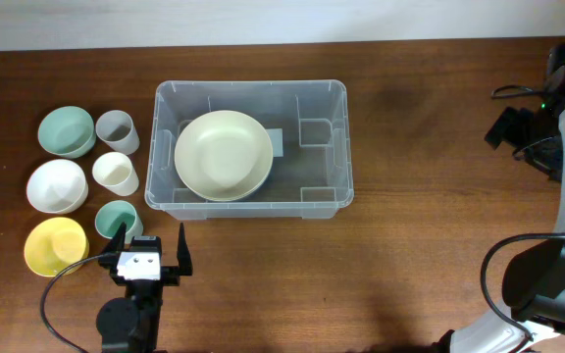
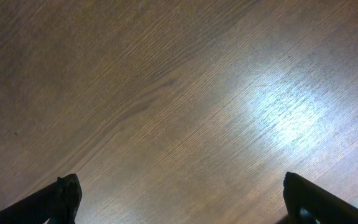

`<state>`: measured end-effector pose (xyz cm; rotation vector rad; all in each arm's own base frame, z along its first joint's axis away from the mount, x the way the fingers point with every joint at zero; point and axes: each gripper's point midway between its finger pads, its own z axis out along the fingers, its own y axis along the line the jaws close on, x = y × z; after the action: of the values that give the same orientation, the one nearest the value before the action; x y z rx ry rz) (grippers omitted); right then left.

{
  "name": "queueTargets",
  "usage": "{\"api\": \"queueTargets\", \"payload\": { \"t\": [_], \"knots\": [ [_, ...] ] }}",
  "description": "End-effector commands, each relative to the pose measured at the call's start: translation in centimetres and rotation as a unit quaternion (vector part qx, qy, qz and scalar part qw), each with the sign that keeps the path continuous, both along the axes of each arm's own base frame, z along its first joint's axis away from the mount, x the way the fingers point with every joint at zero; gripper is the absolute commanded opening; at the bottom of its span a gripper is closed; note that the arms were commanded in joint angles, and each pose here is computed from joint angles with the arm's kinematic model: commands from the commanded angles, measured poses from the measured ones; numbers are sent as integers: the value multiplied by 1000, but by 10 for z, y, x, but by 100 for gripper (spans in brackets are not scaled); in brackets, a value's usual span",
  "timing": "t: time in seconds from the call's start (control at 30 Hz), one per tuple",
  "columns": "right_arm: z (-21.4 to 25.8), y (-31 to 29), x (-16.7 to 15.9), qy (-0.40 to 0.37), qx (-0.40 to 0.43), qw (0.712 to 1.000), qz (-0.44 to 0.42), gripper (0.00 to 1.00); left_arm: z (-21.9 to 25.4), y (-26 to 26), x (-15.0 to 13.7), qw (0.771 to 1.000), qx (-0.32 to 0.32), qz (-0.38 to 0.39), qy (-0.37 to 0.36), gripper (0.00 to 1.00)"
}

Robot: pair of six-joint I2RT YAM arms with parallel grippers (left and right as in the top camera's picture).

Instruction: Pack container

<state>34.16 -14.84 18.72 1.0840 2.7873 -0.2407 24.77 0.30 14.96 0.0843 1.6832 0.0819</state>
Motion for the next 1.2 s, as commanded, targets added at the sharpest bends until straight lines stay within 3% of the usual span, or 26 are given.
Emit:
{"api": "queueTargets", "payload": {
  "t": [0.0, 0.47, 0.7, 0.9, 1.17],
  "knots": [
    [-1, -6, -3, 5, -10, 1000, -9, 99, -3, 3, 0, 1000, -5, 7, 5, 100],
    [-1, -6, -3, 5, -10, 1000, -9, 99, 11, -7, 1, 999, -29, -18, -23, 100],
    [-1, -6, -3, 5, -10, 1000, -9, 99, 79, -8, -5, 994, -15, -23, -110, 100],
    [-1, -6, -3, 5, -10, 1000, -9, 99, 159, 16, -2, 990, -1, 45, -137, 100],
    [-1, -6, -3, 5, -10, 1000, -9, 99, 256, 29, 62, 996, 5, 57, -65, 100]
  ]
}}
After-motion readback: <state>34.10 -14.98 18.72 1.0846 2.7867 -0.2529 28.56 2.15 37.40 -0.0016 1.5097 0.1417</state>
